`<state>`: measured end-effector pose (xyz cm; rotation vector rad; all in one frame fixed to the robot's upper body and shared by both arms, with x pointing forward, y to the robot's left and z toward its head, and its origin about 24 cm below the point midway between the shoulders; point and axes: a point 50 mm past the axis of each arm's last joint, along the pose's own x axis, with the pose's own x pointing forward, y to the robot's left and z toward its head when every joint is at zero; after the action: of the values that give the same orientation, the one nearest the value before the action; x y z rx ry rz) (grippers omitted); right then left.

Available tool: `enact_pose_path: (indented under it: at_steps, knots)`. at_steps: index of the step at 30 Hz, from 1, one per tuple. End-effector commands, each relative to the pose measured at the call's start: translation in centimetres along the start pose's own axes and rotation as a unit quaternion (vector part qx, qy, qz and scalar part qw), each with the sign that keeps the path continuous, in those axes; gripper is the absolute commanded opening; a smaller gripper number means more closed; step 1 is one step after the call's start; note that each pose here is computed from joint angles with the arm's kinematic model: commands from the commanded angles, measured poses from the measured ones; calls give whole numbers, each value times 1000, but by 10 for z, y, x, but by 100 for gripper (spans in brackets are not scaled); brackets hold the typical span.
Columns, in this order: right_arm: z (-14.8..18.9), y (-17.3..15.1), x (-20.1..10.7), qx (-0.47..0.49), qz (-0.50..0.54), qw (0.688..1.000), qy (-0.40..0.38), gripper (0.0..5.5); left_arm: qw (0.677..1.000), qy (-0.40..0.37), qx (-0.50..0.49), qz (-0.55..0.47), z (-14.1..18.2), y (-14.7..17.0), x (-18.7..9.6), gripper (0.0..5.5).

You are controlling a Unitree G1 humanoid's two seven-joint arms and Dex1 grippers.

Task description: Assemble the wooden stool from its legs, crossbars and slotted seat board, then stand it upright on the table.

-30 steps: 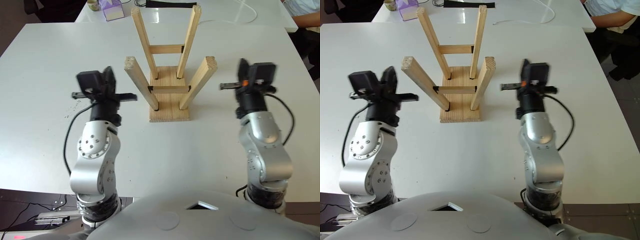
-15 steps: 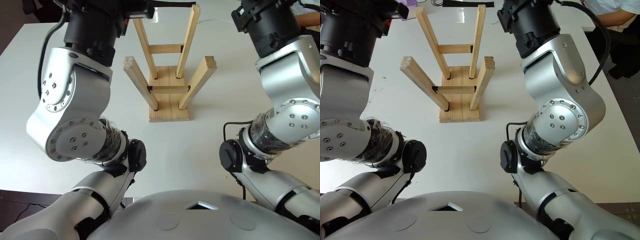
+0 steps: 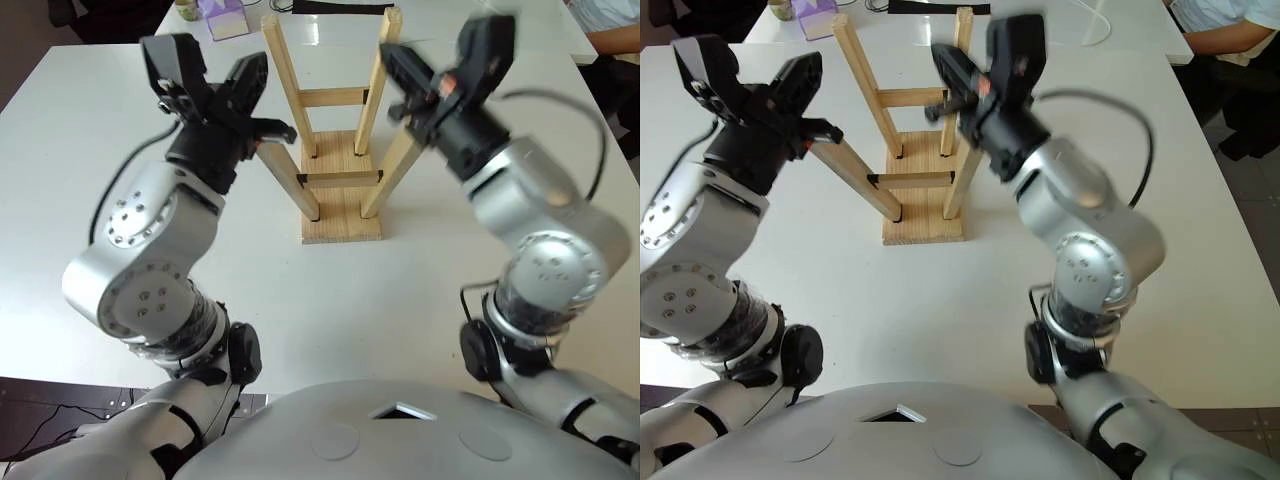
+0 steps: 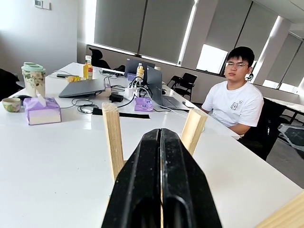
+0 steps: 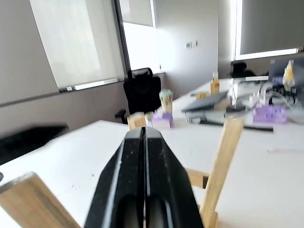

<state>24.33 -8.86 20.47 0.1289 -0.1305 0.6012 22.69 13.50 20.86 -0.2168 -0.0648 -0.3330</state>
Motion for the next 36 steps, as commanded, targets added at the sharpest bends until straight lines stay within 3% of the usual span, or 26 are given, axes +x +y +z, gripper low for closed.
enact_pose_path:
  at_steps: [1,4,8,10,12,14,17,20,22,25,30,33,36]
  knots:
    - [-27,3,2,81,16,996,31,0,995,96,-38,5,-41,-14,-2,1]
    - [26,-8,4,157,28,981,-110,0,998,-26,-55,2,-2,-13,3,1]
    - [89,-30,-5,227,52,940,-250,0,975,-184,-120,17,55,5,5,1]
    - [103,-45,-12,227,52,933,-275,0,963,-225,-145,9,74,20,3,1]
    - [102,-66,-18,185,24,949,-255,0,959,-233,-159,-3,83,37,1,1]
    - [82,-88,-20,117,-18,975,-188,0,968,-194,-158,-29,74,54,-5,1]
    - [19,-114,-26,15,-48,998,-22,0,996,3,-84,-35,10,84,-25,1]
    - [-47,-123,-35,-57,-13,991,123,0,980,197,-24,-25,-55,118,-60,1]
    - [-79,-125,-37,-63,18,983,173,0,960,271,-13,-72,-78,119,-79,1]
    - [-102,-128,-33,-67,50,978,192,0,926,313,-26,-209,-93,89,-94,1]
    - [-112,-125,-11,-74,129,973,177,0,903,256,-28,-343,-95,39,-69,1]
    - [-107,-115,8,-55,218,960,164,0,904,233,1,-360,-101,23,-48,1]
    - [-107,-102,14,-40,316,931,176,0,916,239,67,-315,-111,34,-27,1]
